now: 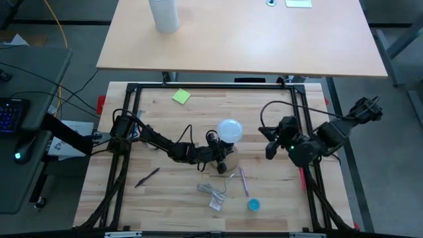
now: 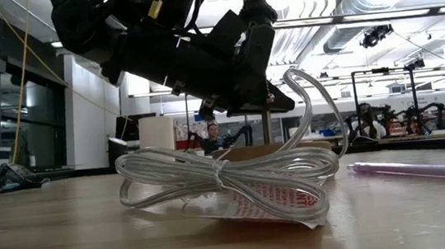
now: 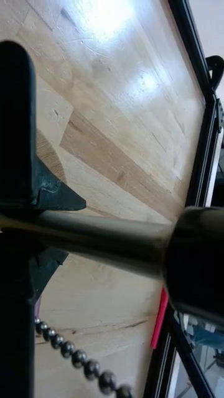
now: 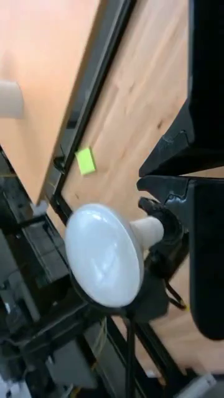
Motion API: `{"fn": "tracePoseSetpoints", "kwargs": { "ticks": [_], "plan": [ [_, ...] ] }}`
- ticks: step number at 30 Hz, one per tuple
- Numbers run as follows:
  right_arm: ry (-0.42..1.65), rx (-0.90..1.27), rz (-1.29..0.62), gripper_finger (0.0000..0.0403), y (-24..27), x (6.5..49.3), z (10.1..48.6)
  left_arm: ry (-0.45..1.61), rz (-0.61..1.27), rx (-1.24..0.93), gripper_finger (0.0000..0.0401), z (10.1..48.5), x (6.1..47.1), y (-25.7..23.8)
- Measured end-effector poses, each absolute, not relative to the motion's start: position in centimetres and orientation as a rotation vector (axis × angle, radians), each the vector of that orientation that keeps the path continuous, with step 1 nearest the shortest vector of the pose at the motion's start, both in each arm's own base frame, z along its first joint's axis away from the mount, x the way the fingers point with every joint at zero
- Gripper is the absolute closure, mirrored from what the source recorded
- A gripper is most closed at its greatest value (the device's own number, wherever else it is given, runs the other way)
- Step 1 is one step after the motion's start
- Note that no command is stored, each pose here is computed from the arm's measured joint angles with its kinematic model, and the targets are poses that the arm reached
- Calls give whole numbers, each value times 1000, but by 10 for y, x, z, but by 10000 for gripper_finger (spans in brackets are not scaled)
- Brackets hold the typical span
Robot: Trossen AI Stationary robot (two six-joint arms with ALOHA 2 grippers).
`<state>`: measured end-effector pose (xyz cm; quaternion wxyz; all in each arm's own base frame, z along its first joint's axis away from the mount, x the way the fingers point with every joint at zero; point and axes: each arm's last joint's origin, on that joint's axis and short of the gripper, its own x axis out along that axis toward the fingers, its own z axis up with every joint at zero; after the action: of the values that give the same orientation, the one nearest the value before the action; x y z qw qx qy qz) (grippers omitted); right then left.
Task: Screw lightbulb
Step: Remove the lightbulb from the lamp
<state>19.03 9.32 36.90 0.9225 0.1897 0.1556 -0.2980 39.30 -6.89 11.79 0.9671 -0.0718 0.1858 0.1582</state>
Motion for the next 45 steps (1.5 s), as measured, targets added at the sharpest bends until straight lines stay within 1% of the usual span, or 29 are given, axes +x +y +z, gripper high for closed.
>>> {"fn": "tracePoseSetpoints", "kwargs": {
  "ticks": [3, 5, 10, 16, 20, 25, 28, 33, 36, 40, 42, 45],
  "plan": [
    [336, 395, -549, 403, 96, 187, 372, 361, 323, -150, 385, 121, 393, -69],
    [342, 395, -521, 403, 98, 184, 374, 356, 327, -156, 376, 122, 393, -69],
    [358, 395, -503, 403, 99, 184, 373, 426, 294, -181, 312, 113, 390, -68],
    [364, 374, -498, 403, 99, 184, 374, 415, 240, -228, 243, 117, 392, -69],
    [380, 371, -485, 403, 99, 183, 373, 415, 188, -253, 206, 128, 390, -71],
    [389, 369, -481, 403, 99, 183, 373, 506, 169, -201, 173, 147, 379, -71],
    [391, 363, -480, 403, 99, 183, 373, 582, 176, -161, 166, 158, 369, -69],
    [399, 360, -466, 403, 98, 180, 374, 693, 150, -79, 165, 176, 352, -66],
    [401, 356, -459, 403, 96, 178, 375, 763, 123, -55, 165, 188, 338, -65],
    [407, 356, -437, 403, 94, 174, 378, 837, 131, -45, 165, 207, 317, -62],
    [423, 366, -409, 403, 94, 172, 379, 835, 166, -17, 165, 219, 307, -60],
    [476, 393, -327, 403, 98, 170, 378, 775, 308, 39, 171, 240, 294, -49]
  ]
}}
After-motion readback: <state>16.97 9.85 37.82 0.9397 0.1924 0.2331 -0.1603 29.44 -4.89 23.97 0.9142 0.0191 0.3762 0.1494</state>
